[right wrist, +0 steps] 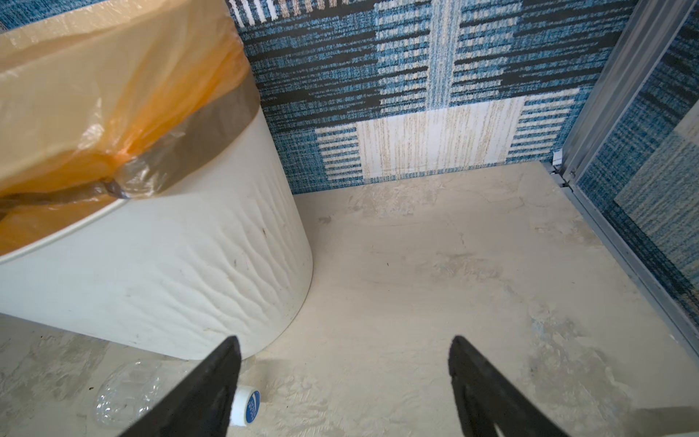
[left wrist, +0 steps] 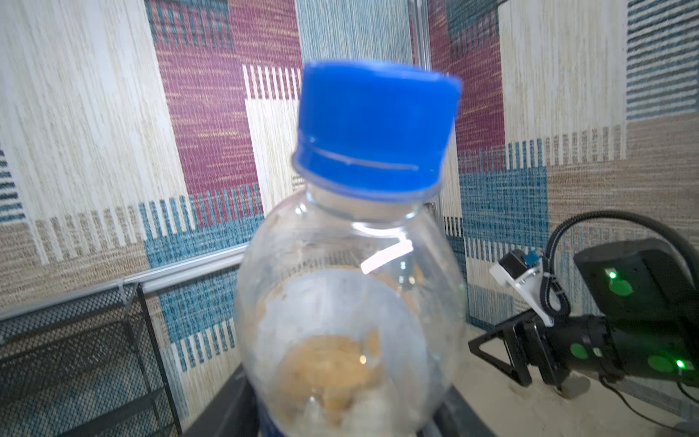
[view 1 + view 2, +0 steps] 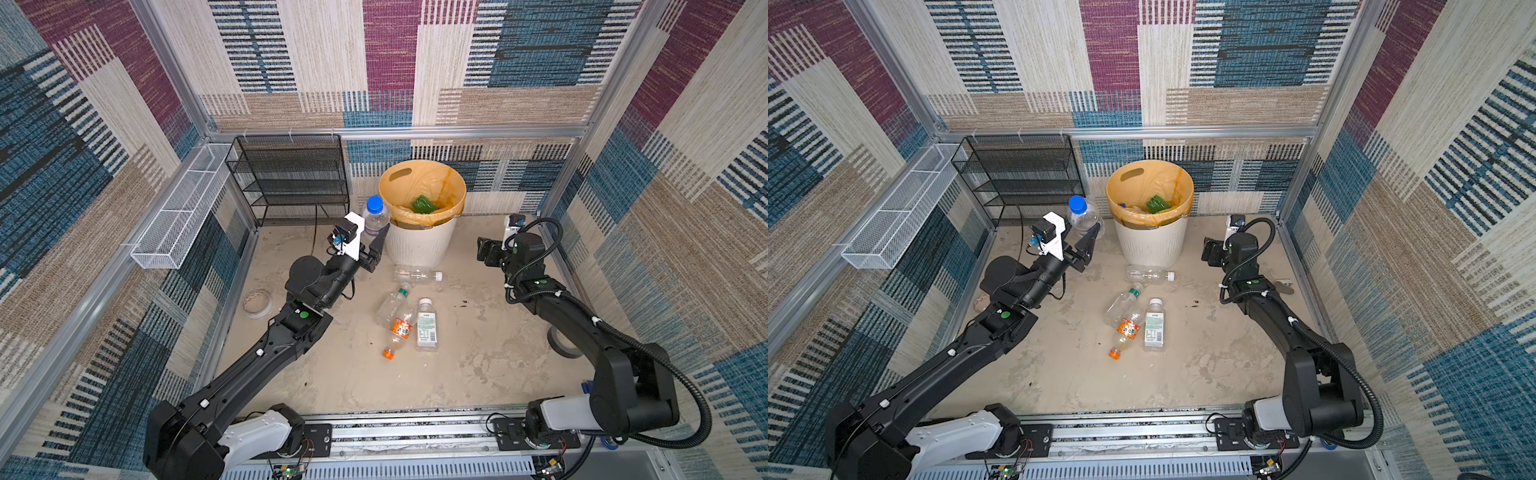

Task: Throw the plastic bottles in the bin
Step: 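Lift the Pepsi bottle with the left gripper and carry it over the bin, then open the left gripper to drop the Pepsi bottle into the bin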

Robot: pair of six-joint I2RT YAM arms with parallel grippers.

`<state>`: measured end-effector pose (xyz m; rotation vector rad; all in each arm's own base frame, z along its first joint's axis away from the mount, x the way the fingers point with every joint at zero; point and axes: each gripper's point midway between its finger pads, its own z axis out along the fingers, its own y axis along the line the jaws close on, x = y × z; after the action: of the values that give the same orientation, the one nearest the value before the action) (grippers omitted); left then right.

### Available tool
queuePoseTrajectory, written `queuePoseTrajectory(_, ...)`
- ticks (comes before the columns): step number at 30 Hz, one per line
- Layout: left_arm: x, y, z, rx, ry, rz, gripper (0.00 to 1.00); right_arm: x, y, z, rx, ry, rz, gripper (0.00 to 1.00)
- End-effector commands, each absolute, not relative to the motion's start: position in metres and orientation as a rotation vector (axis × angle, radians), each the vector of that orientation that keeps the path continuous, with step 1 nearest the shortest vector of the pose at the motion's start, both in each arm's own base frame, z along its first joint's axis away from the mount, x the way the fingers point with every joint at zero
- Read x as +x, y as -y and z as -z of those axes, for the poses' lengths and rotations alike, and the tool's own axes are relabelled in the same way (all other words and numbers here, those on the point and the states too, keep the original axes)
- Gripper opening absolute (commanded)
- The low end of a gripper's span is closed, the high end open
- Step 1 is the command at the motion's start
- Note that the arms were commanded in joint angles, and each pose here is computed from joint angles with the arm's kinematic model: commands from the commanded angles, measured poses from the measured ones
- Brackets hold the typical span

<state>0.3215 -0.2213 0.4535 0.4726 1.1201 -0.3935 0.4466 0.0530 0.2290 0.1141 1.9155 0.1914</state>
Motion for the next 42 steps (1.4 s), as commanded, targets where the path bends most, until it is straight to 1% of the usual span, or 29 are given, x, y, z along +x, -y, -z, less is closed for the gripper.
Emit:
queuePoseTrajectory(1,0.302,0.214,-0.493,0.47,-0.95,0.375,0.59,0.454,-0.059,-0.243,0.119,-1.843,-0.25,0.86)
queuePoseTrajectory(3,0.292,0.214,-0.506,0.486,-0.891,0.378,0.6,0.455,-0.059,-0.244,0.115,-1.834,-0.243,0.86)
queuePoseTrajectory(5,0.285,0.215,-0.518,0.493,-0.835,0.387,0.63,0.455,-0.058,-0.246,0.117,-1.818,-0.235,0.86)
queuePoseTrajectory(7,0.278,0.217,-0.535,0.502,-0.783,0.409,0.64,0.454,-0.058,-0.247,0.121,-1.799,-0.244,0.86)
queuePoseTrajectory(10,0.281,0.226,-0.559,0.518,-0.751,0.438,0.63,0.453,-0.061,-0.243,0.122,-1.794,-0.278,0.85)
queuePoseTrajectory(12,0.308,0.235,-0.572,0.503,-0.827,0.458,0.63,0.454,-0.064,-0.24,0.123,-1.791,-0.299,0.84)
queuePoseTrajectory(14,0.354,0.252,-0.569,0.514,-0.986,0.502,0.64,0.456,-0.068,-0.239,0.122,-1.799,-0.331,0.83)
queuePoseTrajectory(16,0.406,0.273,-0.553,0.538,-1.203,0.588,0.72,0.457,-0.073,-0.238,0.112,-1.809,-0.361,0.83)
queuePoseTrajectory(18,0.445,0.293,-0.53,0.57,-1.381,0.671,0.8,0.456,-0.075,-0.238,0.108,-1.812,-0.371,0.83)
queuePoseTrajectory(20,0.467,0.304,-0.51,0.587,-1.493,0.721,0.94,0.454,-0.075,-0.241,0.101,-1.817,-0.366,0.84)
queuePoseTrajectory(21,0.473,0.308,-0.504,0.602,-1.532,0.74,0.99,0.452,-0.074,-0.241,0.099,-1.822,-0.361,0.84)
queuePoseTrajectory(23,0.478,0.312,-0.495,0.618,-1.567,0.75,0.98,0.449,-0.073,-0.241,0.088,-1.828,-0.347,0.85)
queuePoseTrajectory(28,0.474,0.3,-0.502,0.603,-1.528,0.713,0.99,0.448,-0.072,-0.24,0.075,-1.842,-0.327,0.86)
queuePoseTrajectory(32,0.459,0.275,-0.513,0.582,-1.497,0.675,0.99,0.45,-0.083,-0.227,0.044,-1.903,-0.334,0.85)
queuePoseTrajectory(37,0.447,0.234,-0.492,0.556,-1.563,0.559,0.99,0.441,-0.095,-0.207,-0.002,-2.015,-0.27,0.86)
queuePoseTrajectory(39,0.444,0.214,-0.476,0.521,-1.62,0.508,0.99,0.436,-0.098,-0.207,-0.018,-2.047,-0.219,0.89)
queuePoseTrajectory(40,0.442,0.203,-0.467,0.503,-1.643,0.48,0.99,0.433,-0.102,-0.211,-0.043,-2.042,-0.202,0.98)
queuePoseTrajectory(42,0.437,0.183,-0.45,0.472,-1.668,0.44,0.99,0.422,-0.116,-0.227,-0.119,-1.93,-0.255,0.98)
